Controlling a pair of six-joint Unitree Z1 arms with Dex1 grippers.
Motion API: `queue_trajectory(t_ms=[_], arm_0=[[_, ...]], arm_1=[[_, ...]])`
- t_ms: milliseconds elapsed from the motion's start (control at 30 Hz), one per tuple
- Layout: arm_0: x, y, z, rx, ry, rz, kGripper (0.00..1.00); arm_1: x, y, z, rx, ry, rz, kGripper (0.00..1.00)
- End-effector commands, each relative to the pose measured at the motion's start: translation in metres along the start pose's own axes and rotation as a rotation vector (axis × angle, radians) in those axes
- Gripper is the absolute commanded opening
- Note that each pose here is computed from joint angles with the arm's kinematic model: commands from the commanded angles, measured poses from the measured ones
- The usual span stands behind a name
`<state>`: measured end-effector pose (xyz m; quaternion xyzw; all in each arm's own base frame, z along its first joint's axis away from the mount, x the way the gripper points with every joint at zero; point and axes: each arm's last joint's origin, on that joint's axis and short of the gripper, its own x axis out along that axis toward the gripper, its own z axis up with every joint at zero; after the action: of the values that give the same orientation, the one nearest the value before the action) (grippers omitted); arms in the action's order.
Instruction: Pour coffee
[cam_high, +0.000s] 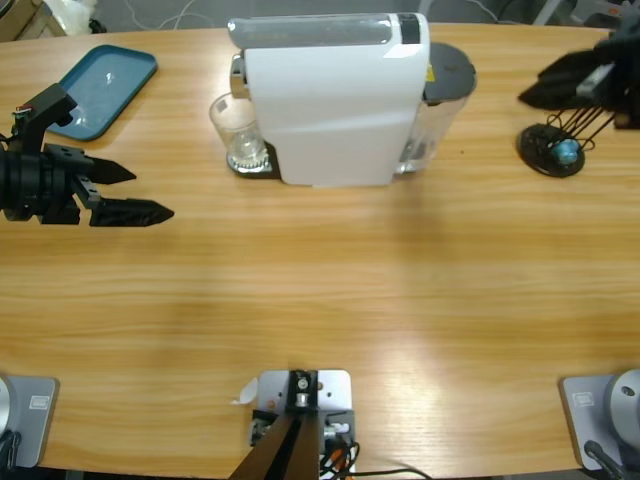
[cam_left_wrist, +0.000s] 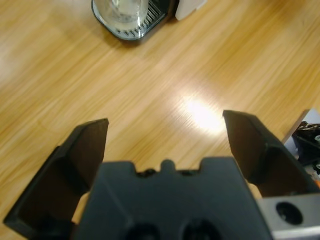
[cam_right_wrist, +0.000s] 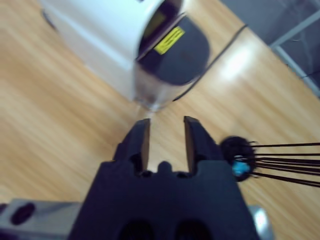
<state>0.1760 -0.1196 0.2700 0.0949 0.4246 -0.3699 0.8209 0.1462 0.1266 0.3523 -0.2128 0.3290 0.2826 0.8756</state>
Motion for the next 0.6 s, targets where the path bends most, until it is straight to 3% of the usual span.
queue_trajectory(t_ms=[33,167,600], arm_0=[[-0.015,-0.007,-0.010,0.039,-0.066,-0.019,0.996],[-0.017,-0.008,-0.011,0.049,-0.088,-0.017,0.996],[-0.019,-0.008,-0.020,0.177,-0.196,0.029,0.987]], arm_1=[[-0.006,0.014,-0.069,0.085,-0.172,0.149,0.991],[-0.001,0.021,-0.094,0.089,-0.207,0.208,0.997],[0.018,0.026,-0.109,0.102,-0.241,0.208,1.000]])
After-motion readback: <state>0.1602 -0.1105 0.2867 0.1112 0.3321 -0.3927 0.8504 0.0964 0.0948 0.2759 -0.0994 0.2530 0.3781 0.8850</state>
